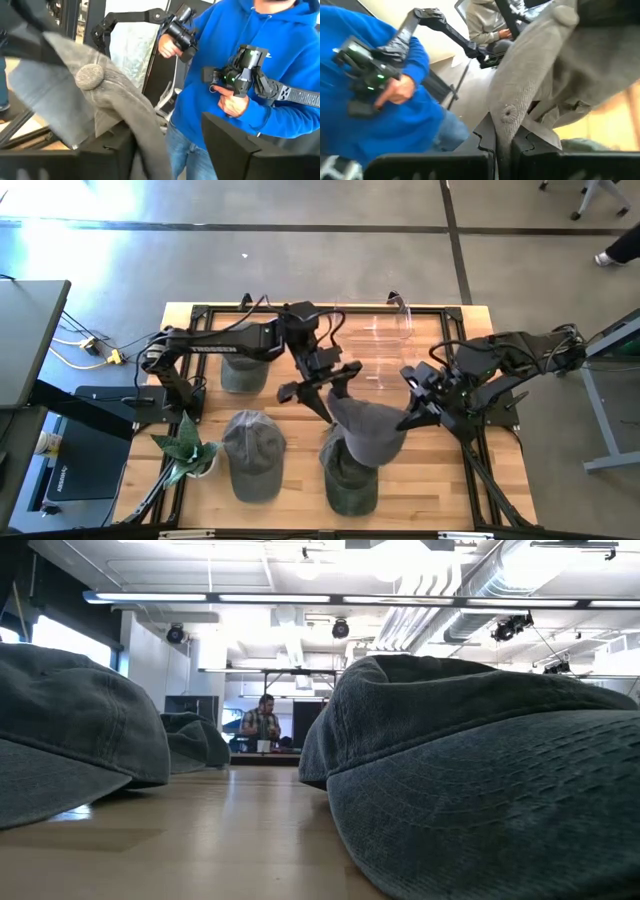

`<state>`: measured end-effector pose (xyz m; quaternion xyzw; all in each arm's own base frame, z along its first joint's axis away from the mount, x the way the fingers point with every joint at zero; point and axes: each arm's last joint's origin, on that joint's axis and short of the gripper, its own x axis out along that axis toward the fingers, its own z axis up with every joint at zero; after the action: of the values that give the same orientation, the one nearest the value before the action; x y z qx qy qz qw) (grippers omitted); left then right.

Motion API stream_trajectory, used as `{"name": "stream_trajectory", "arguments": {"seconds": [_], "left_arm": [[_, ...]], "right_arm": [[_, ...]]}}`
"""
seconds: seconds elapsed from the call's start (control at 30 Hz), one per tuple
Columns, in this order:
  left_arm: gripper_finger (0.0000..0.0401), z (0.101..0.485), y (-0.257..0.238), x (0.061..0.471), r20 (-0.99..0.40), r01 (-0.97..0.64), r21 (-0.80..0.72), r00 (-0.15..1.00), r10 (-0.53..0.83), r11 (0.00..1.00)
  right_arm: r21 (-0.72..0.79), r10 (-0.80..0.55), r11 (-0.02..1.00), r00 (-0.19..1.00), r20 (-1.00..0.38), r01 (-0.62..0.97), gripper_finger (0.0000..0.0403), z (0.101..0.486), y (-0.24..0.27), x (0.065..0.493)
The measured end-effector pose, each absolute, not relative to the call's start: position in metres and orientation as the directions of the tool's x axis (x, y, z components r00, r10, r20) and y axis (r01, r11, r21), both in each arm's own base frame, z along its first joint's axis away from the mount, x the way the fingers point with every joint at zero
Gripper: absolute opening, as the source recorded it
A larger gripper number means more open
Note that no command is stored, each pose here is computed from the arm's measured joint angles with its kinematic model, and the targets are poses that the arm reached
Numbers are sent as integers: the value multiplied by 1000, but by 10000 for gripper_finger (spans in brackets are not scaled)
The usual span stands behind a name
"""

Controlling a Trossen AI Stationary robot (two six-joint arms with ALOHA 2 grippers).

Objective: Pick & Place hat
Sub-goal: Put the right gray cap into the top transparent bin

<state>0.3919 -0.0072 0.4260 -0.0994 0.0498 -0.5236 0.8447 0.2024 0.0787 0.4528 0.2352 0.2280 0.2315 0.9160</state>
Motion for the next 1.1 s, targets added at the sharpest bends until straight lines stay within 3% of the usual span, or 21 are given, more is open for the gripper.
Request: {"name": "stream_trajectory", "arguments": {"seconds": [0.27,0.47,0.67,1.1], "left_arm": [[147,429,-10,392,28,801,-291,554,-832,524],[190,413,-9,404,2,783,-371,539,-842,500],[207,402,-17,409,-30,819,-305,502,-864,486],[144,394,-14,410,-83,782,-335,531,-843,525]], "right_arm": [[398,470,854,825,-315,-334,4,452,78,203],[357,466,866,827,-316,-351,4,452,78,203],[317,422,889,858,-293,-329,3,457,73,195],[308,394,899,882,-259,-311,4,464,68,183]]}}
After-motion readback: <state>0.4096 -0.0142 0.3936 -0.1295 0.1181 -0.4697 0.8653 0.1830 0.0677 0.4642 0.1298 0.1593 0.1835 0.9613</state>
